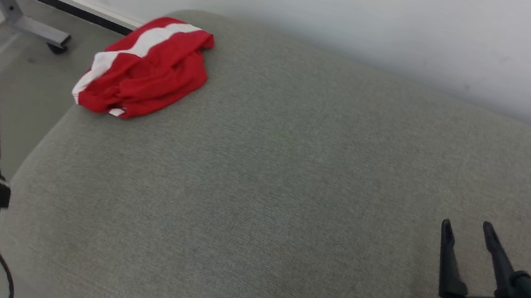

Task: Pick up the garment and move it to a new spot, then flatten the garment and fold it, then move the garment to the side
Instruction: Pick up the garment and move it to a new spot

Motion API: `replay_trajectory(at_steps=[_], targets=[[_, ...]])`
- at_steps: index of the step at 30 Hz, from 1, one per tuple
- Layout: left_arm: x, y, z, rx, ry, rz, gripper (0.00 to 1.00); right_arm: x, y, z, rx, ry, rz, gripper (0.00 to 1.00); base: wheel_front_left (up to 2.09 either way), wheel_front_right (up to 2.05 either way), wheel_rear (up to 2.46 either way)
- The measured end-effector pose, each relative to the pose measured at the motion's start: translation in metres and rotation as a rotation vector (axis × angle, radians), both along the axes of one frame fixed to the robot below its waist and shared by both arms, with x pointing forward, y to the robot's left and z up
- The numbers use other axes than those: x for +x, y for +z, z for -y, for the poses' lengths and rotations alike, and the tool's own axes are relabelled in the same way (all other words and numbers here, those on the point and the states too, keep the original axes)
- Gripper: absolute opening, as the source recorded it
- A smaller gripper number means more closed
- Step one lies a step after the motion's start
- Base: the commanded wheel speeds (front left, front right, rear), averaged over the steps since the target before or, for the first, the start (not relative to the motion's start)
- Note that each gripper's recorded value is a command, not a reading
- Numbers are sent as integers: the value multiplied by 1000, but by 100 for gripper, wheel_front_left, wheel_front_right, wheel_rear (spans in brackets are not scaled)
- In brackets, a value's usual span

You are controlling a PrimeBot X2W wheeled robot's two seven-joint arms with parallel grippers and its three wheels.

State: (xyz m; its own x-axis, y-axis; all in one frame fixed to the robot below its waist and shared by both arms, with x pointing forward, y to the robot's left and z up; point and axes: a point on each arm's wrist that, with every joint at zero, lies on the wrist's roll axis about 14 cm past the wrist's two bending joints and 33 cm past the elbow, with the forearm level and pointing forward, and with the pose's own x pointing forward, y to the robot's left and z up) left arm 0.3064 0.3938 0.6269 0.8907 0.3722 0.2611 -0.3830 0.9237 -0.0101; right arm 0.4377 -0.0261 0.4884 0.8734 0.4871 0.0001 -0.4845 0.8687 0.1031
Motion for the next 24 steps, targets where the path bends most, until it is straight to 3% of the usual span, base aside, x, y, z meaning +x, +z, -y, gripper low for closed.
replay_trajectory(at_steps=[10,24], targets=[[123,35,-1,62,-115,10,100,32,-11,79,-54,-202,11,100,0,0,0],[252,-44,5,-21,-179,-193,100,27,-42,167,-156,-432,-60,100,0,0,0]])
